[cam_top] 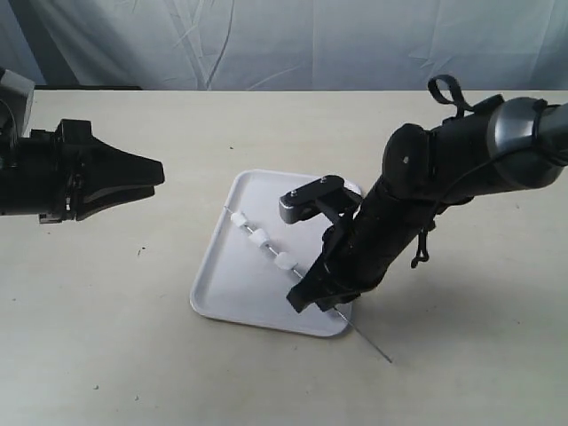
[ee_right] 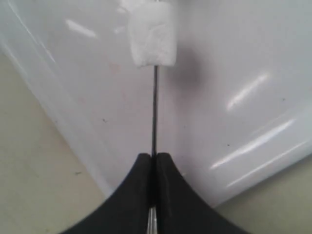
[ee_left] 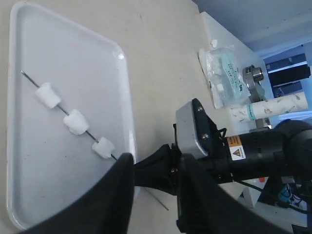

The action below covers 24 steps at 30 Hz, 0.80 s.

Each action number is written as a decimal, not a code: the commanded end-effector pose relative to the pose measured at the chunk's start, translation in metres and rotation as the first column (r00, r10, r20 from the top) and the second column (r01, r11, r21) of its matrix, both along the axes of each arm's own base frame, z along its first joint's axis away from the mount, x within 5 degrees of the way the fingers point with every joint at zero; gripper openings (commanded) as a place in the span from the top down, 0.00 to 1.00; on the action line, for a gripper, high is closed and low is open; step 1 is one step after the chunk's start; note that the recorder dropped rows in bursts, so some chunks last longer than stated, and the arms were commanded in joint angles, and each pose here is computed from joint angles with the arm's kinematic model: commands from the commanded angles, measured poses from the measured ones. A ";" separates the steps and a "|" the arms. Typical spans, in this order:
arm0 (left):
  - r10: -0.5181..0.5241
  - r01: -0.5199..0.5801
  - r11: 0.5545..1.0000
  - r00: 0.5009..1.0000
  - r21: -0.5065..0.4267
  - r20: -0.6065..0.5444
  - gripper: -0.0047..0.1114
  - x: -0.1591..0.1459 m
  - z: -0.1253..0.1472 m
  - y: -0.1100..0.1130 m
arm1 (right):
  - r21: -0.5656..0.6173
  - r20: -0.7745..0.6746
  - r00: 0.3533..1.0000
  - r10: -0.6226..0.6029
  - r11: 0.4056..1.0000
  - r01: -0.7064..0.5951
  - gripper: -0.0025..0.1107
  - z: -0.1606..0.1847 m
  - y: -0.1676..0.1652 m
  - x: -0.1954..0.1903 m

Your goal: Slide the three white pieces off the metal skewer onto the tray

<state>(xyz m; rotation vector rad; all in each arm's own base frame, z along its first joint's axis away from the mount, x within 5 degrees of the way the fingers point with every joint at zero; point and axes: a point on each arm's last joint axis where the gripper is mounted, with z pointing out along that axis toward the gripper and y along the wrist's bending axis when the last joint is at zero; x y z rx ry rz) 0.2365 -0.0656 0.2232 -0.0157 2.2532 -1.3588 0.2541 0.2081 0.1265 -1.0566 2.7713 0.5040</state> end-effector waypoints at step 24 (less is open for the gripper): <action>0.162 -0.149 0.976 0.984 0.157 -0.071 0.60 0.027 -0.041 -0.028 | 0.229 0.027 0.969 -0.246 0.945 0.233 0.98 0.047 0.010 0.005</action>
